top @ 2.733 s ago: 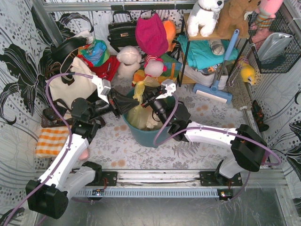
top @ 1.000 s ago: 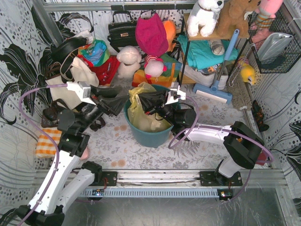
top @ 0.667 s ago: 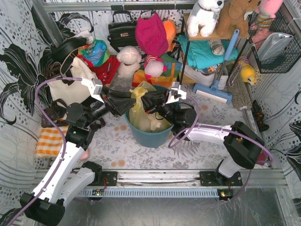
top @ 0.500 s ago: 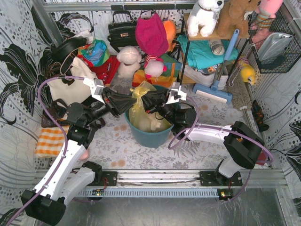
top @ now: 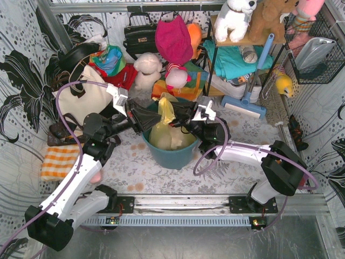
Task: Tie the trash bag
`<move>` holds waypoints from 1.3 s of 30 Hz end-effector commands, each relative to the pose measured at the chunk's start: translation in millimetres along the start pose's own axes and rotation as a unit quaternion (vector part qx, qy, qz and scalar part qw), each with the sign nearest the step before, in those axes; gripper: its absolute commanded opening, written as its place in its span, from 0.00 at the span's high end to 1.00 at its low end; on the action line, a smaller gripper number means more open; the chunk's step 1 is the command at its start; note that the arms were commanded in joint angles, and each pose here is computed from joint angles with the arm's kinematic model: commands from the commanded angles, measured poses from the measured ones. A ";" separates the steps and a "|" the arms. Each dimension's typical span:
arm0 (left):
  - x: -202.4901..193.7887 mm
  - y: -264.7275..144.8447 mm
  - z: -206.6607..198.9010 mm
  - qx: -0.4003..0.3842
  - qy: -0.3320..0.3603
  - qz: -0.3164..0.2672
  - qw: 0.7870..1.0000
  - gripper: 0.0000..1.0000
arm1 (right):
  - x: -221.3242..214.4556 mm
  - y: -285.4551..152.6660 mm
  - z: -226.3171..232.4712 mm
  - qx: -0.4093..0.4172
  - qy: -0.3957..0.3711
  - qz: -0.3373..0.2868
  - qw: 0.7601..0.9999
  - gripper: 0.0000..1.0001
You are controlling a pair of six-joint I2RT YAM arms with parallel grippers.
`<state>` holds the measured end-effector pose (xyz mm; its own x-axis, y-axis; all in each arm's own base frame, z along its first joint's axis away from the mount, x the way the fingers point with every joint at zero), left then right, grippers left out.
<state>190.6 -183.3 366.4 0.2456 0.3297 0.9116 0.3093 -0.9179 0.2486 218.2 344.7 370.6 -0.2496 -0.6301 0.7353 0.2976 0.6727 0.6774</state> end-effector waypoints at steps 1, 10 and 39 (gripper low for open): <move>24.1 13.5 -44.2 -0.100 0.055 -0.011 0.993 0.90 | -31.4 -5.2 13.9 0.053 -0.010 0.063 0.997 1.00; 6.5 11.9 -28.3 -0.011 0.046 0.010 0.999 0.59 | -22.6 -4.4 21.7 0.083 -0.004 0.021 0.996 1.00; 87.3 -13.9 -22.5 0.221 -0.050 -0.207 0.952 0.40 | -20.5 -5.6 23.0 0.084 -0.001 0.008 0.996 1.00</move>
<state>183.7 -150.3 427.0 0.1069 0.6063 0.7880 0.7203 -0.5935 0.3589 200.7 352.9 372.6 -0.2820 -0.6374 0.7170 0.1425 0.7113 0.6883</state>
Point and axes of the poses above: each gripper's point midway between its finger pads, its own y axis out along the fingers, its own z axis along the line the jaws close on, x = y × z, the point moved 6 cm from there along -y, back along the fingers, and after that the axes turned 1 degree about -y, right-handed, at the moved point
